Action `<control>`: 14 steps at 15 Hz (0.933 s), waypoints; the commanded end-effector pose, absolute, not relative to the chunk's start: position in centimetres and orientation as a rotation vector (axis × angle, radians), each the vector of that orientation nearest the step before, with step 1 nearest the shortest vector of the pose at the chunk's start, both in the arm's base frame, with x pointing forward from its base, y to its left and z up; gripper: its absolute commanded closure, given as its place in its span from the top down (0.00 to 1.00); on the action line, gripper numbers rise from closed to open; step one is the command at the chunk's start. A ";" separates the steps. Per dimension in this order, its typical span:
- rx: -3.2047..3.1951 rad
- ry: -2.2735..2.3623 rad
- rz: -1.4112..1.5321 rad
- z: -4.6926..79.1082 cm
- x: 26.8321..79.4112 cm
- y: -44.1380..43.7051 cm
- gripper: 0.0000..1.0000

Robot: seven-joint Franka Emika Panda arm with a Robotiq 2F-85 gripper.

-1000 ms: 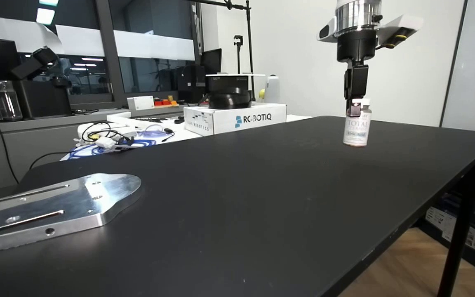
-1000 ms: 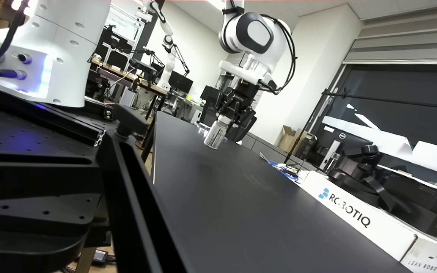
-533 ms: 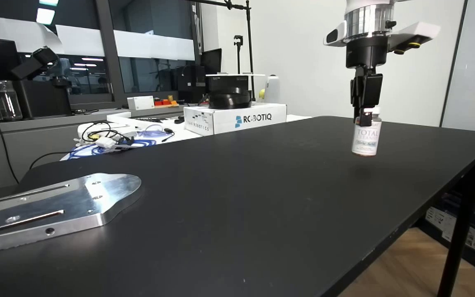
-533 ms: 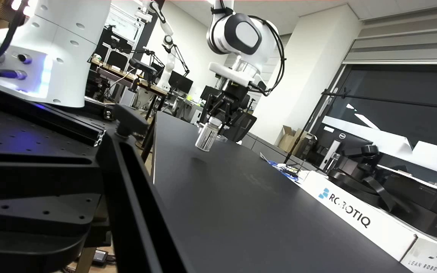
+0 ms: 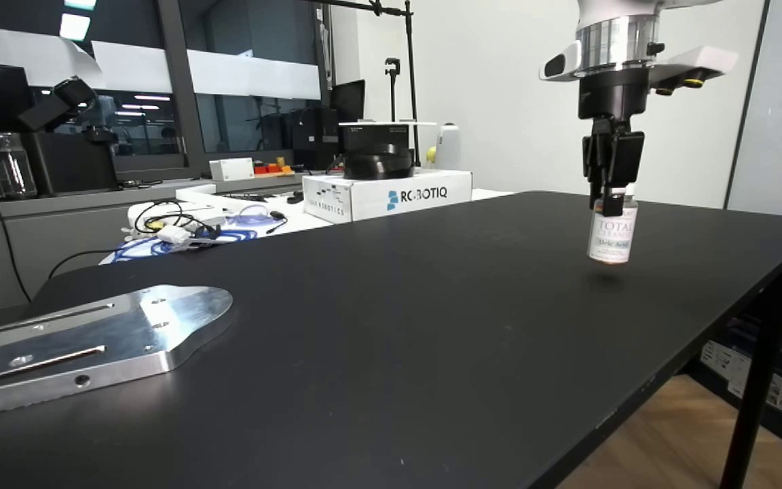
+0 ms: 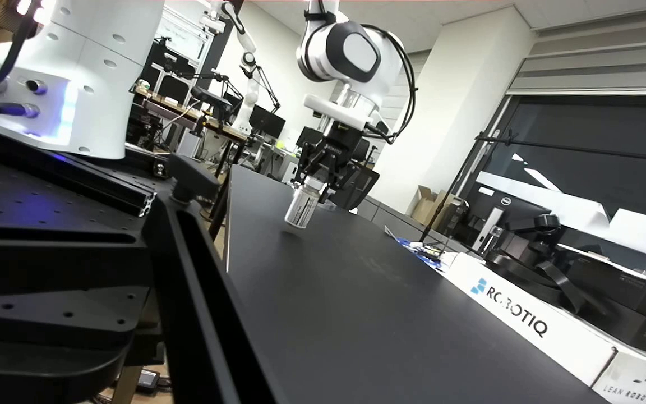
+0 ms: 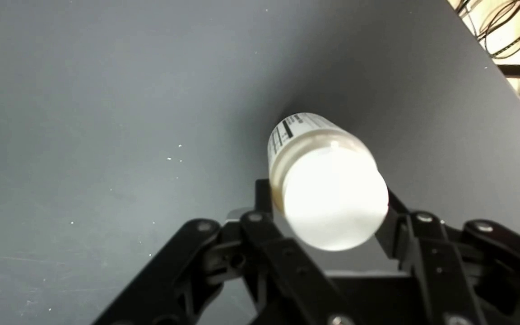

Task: Move the bottle towards you

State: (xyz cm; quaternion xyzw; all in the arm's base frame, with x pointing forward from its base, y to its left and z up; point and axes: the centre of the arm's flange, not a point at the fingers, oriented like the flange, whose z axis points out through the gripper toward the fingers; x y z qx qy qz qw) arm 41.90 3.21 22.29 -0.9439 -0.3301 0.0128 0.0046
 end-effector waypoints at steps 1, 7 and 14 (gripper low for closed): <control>-2.977 -1.025 0.045 22.0 41.4 2.9 0.30; -2.986 -1.036 0.087 21.0 41.4 2.6 0.30; -2.979 -1.007 0.092 21.9 41.6 2.3 0.81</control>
